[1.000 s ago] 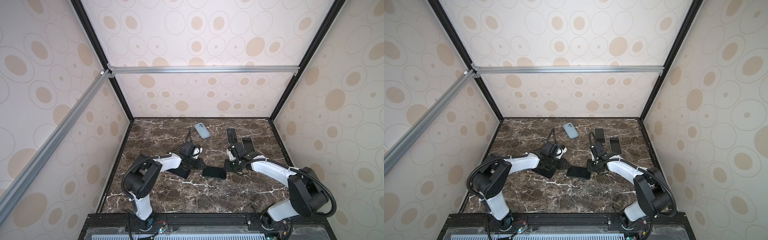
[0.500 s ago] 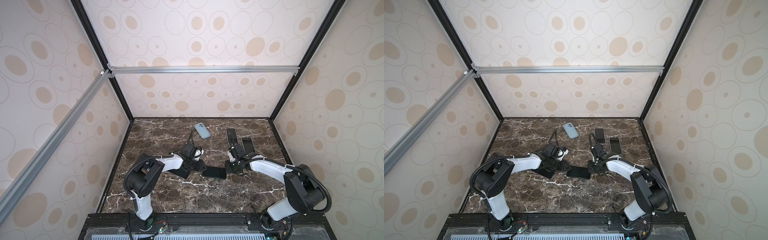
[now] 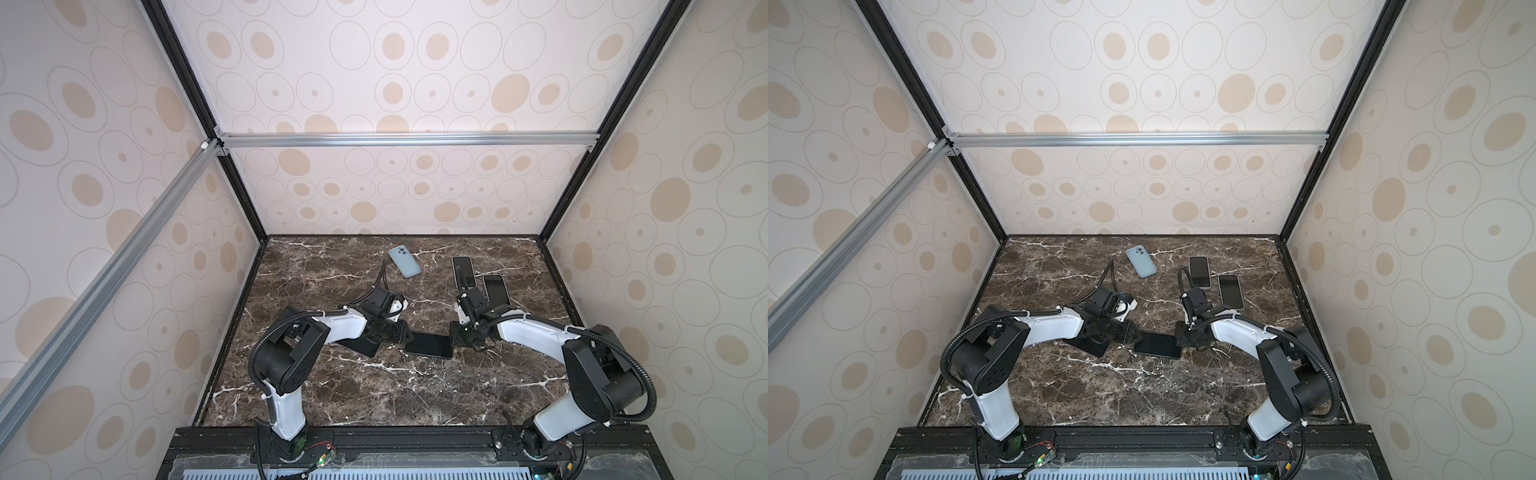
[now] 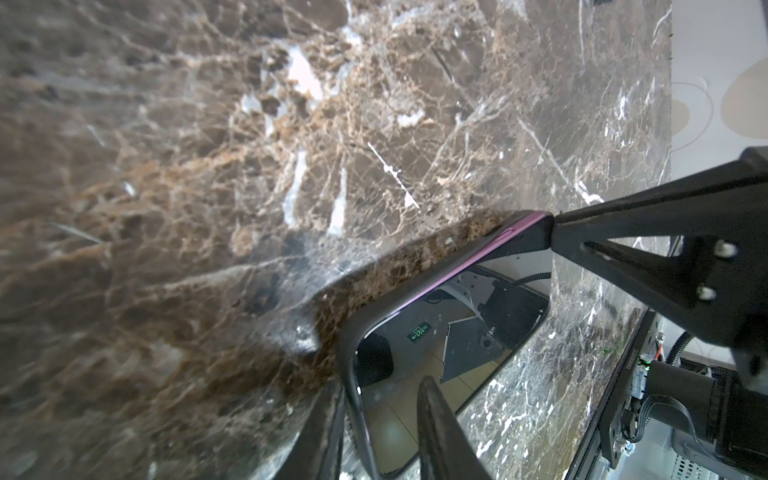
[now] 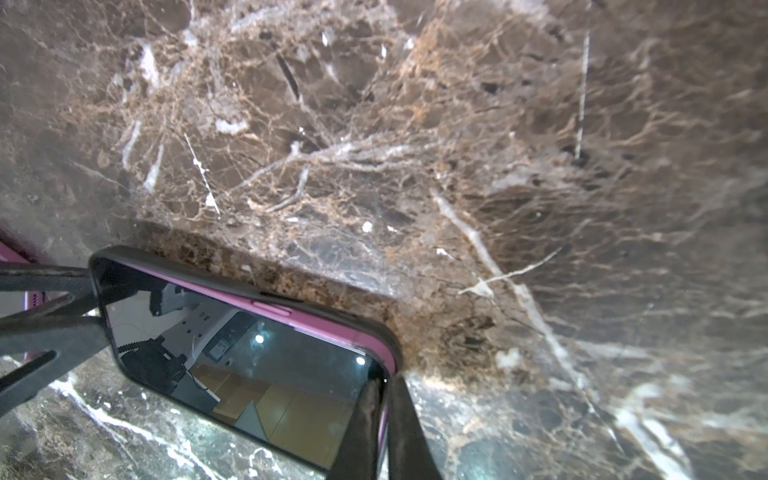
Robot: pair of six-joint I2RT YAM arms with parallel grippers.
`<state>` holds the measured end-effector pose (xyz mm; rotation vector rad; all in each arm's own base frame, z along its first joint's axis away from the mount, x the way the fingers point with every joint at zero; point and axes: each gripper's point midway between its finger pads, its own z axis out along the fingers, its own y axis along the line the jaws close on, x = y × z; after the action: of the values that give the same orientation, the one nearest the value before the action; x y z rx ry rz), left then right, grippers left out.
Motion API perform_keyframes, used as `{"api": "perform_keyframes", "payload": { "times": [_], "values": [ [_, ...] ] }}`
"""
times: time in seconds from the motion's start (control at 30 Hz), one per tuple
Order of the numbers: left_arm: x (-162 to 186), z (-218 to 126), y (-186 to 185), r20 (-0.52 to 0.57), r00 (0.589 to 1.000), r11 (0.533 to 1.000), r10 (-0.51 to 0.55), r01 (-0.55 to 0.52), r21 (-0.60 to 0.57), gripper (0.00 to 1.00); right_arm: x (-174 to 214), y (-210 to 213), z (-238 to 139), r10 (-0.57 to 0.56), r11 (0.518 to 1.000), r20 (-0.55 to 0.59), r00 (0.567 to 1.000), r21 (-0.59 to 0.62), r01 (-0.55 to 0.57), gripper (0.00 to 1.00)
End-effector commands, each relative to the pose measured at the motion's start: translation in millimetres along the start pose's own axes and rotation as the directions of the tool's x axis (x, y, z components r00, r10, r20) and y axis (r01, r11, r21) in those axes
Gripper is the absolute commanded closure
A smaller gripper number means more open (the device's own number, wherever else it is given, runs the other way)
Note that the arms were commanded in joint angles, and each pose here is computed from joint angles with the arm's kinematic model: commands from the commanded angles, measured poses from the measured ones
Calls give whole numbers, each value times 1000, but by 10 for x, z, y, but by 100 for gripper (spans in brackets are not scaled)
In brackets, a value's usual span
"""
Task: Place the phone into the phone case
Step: 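Press the pink phone into the case with the right gripper while the left holds it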
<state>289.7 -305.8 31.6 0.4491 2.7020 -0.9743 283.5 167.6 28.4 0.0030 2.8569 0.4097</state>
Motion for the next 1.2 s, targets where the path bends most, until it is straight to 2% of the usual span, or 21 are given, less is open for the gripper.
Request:
{"api": "perform_keyframes", "payload": {
  "times": [0.0, 0.33, 0.87, 1.0, 1.17],
  "values": [
    [23, 40, -28, -18, 1000, 1000, 5, -5, 9, 69, 235, -220, 243, 17, 997, -94, 995, 77, -10, 90],
    [38, 55, -24, -24, 1000, 1000, 2, -2, 11, 69, 441, -333, 491, 39, 994, -189, 981, 111, -18, 90],
    [41, 66, -6, -26, 1000, 1000, 1, -1, 2, 69, 747, -457, 640, 36, 980, -310, 950, 197, 27, 89],
    [27, 59, -13, -21, 1000, 1000, 5, -5, 0, 69, 692, -412, 571, 34, 982, -281, 959, 189, 20, 90],
    [11, 36, -31, -10, 1000, 1000, 2, -2, 4, 70, 365, -242, 391, 0, 984, -215, 977, 172, 38, 89]
  ]
}}
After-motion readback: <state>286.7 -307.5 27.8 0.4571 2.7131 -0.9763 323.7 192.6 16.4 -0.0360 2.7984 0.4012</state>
